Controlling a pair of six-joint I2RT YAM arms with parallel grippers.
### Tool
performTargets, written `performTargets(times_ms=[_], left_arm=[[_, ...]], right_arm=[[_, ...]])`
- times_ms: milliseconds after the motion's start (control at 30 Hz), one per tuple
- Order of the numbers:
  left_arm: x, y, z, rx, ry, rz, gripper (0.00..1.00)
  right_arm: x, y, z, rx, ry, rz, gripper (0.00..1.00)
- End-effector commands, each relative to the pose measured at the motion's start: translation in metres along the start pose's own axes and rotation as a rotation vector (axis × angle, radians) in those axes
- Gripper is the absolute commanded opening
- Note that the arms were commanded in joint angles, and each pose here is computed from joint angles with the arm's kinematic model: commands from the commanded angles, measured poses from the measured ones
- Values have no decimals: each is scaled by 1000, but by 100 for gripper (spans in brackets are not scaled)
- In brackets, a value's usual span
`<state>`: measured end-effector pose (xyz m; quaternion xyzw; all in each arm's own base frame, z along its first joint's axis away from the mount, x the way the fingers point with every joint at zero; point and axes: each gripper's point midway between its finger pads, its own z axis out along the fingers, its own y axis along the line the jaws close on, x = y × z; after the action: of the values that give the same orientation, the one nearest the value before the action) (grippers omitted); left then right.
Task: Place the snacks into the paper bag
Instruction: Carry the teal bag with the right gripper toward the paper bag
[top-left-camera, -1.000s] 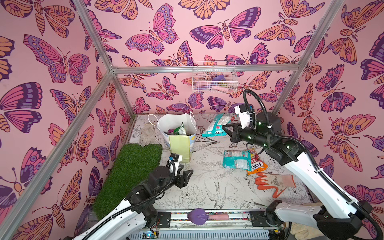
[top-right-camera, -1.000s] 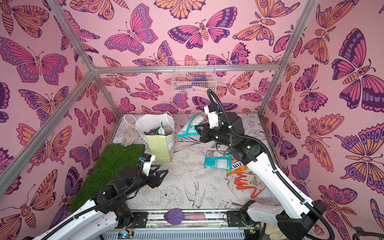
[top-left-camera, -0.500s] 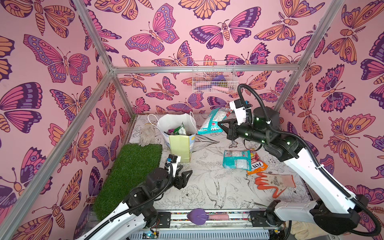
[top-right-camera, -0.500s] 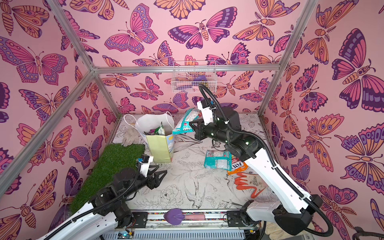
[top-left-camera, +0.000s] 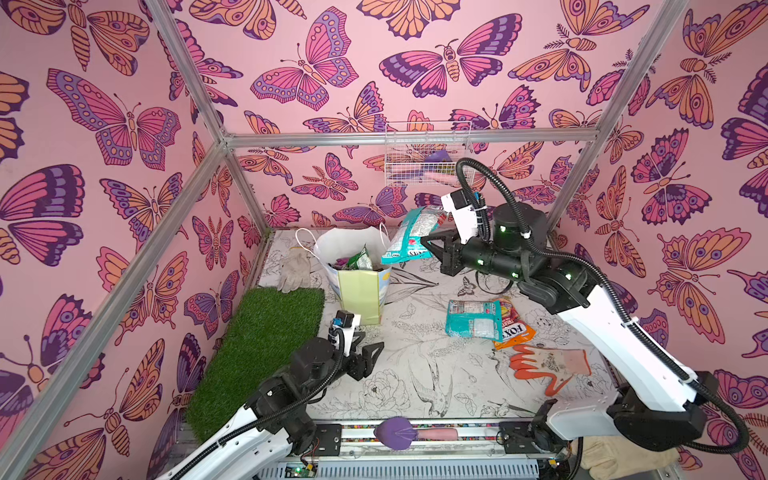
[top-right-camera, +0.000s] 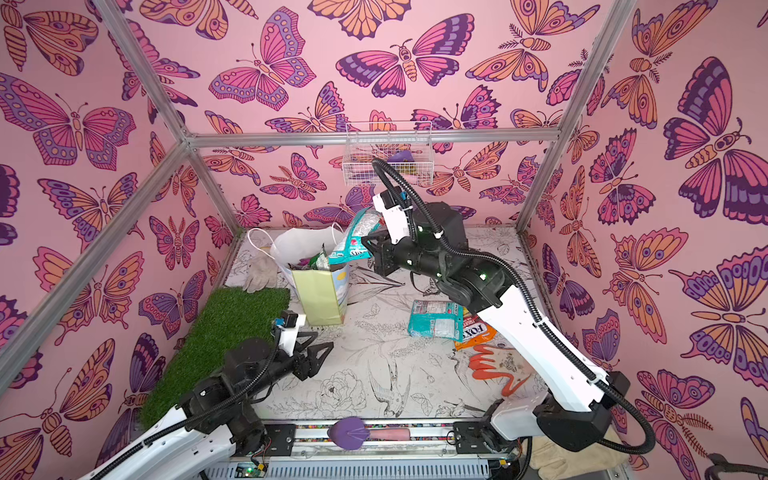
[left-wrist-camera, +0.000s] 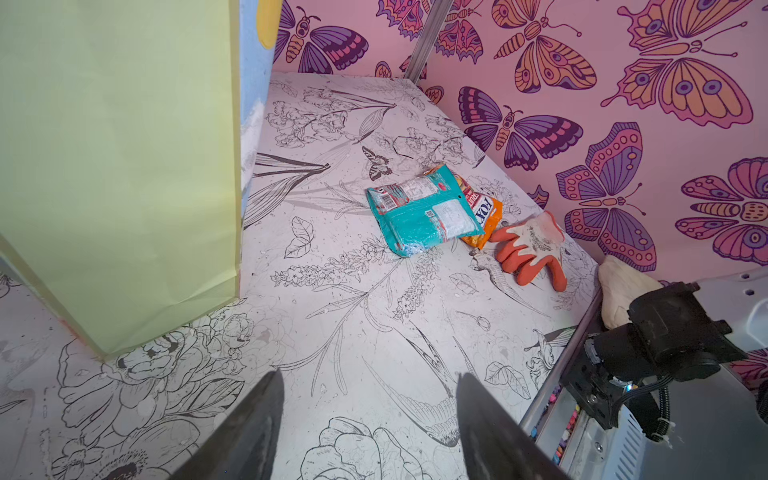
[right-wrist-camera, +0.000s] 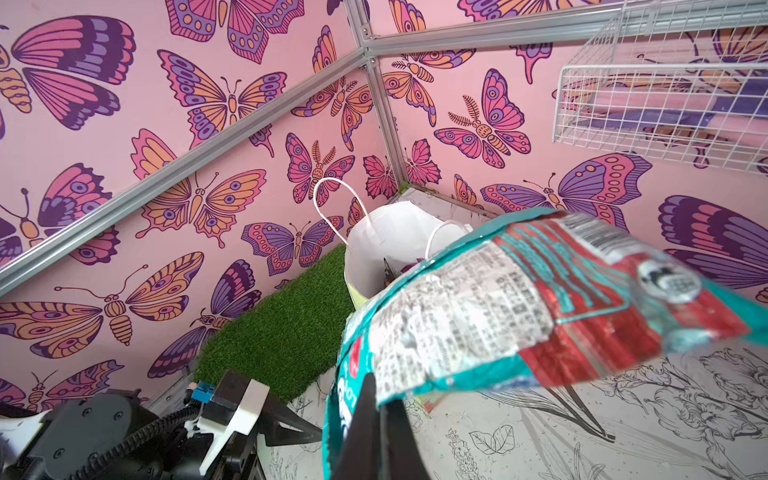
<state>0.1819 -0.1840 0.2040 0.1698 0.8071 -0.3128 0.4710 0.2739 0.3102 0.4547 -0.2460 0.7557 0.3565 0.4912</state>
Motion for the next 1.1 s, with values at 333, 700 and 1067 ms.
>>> performTargets(times_ms=[333, 700, 1067], left_arm=[[4, 2, -6, 2, -16, -5, 68], [6, 3, -9, -2, -22, -8, 68], [7, 2, -12, 13, -30, -4, 68]], right_arm=[[-27, 22, 9, 6, -34, -131, 0], [-26, 28, 34, 41, 8, -207, 0], [-23, 31, 55, 77, 41, -275, 0]])
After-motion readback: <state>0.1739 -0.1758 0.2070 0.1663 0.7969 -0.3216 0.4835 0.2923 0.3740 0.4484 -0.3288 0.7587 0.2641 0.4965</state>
